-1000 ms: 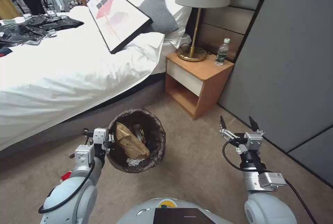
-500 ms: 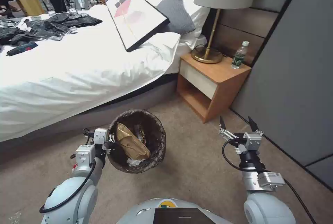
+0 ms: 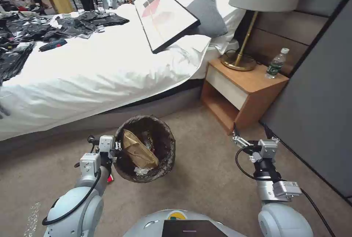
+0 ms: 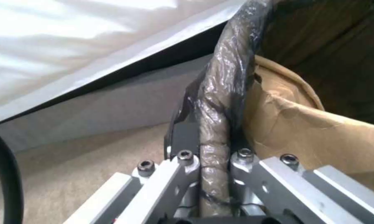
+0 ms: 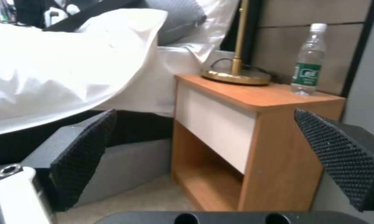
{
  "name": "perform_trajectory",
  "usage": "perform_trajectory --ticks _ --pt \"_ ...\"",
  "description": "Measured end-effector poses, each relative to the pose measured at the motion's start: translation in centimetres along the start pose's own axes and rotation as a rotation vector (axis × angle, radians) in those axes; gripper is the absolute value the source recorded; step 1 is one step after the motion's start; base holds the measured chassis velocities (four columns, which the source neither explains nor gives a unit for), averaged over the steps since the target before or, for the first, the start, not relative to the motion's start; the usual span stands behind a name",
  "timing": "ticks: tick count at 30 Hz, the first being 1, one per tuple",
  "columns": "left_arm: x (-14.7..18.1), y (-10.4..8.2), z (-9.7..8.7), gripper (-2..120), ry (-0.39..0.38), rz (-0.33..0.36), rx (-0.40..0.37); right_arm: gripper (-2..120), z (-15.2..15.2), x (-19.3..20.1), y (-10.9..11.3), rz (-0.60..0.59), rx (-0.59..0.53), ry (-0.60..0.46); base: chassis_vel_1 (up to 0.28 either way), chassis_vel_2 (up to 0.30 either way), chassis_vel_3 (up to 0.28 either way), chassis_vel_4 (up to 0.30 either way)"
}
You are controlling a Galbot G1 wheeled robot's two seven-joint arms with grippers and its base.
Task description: Pick up the trash bin, then pick up the garbage from the floor and place it into the trash bin.
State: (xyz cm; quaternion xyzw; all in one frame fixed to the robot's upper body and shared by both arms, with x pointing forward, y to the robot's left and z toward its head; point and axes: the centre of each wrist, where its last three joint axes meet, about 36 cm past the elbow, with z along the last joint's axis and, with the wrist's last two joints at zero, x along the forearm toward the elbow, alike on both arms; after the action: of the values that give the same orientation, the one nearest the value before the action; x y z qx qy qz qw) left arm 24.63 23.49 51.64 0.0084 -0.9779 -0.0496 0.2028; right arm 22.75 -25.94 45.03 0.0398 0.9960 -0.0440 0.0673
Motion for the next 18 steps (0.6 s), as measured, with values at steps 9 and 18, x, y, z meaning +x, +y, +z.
perform_trajectory --ticks 9,18 --pt "-0.04 0.02 0.0 2 -0.003 -0.001 -0.001 100 0.07 0.01 0.01 0.002 0.0 0.002 0.07 0.061 0.055 0.049" --pt "-0.08 0.02 0.04 2 -0.002 -0.001 -0.001 100 0.18 0.04 0.03 0.002 -0.001 0.006 0.066 0.066 0.054 0.055"
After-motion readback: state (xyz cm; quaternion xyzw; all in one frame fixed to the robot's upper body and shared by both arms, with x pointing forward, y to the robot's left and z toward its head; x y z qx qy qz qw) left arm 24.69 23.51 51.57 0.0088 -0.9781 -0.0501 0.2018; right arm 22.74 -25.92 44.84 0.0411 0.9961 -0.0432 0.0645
